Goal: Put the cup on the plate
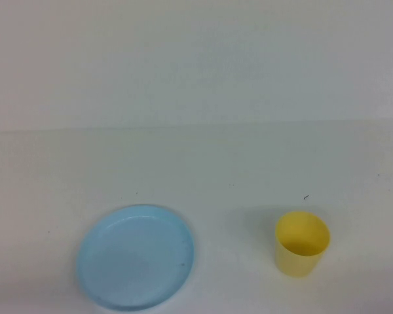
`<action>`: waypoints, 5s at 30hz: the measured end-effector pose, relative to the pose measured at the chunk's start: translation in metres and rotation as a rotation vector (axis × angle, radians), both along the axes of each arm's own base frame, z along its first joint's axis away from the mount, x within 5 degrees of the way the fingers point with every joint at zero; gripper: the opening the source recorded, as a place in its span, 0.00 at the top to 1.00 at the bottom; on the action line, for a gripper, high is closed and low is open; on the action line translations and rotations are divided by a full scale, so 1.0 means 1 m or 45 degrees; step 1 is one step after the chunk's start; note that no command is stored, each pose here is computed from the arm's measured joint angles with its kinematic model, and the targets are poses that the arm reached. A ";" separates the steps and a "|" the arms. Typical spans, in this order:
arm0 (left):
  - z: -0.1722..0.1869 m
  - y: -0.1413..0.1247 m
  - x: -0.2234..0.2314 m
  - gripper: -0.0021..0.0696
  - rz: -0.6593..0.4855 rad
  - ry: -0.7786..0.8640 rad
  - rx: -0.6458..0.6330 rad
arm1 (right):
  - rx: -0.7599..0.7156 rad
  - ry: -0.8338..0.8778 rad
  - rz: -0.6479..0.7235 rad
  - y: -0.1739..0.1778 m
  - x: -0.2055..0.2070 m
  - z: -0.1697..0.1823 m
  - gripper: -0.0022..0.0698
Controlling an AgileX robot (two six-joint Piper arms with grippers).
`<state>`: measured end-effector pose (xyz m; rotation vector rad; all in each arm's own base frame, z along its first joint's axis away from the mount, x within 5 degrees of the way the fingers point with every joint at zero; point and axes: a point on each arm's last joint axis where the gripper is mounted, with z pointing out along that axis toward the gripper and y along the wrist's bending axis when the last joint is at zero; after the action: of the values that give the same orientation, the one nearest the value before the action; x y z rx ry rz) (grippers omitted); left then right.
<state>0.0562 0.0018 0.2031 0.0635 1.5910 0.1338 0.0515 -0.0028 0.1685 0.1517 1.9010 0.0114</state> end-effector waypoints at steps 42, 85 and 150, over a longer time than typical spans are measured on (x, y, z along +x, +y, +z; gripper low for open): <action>0.085 0.000 -0.018 0.97 -0.007 -0.224 -0.309 | -0.403 -0.660 -0.020 -0.002 -0.007 0.114 0.97; 0.023 -0.072 0.230 0.46 -0.344 1.352 -0.105 | 0.056 0.396 0.748 0.042 0.083 0.114 0.64; -0.028 -0.147 0.282 0.96 -0.666 1.538 -0.169 | 0.146 0.454 0.847 0.049 0.076 0.114 0.45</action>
<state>0.3379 -0.1450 0.1750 0.5310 2.7071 -0.5181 0.1278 0.0465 0.2821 -0.4330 2.2256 0.5754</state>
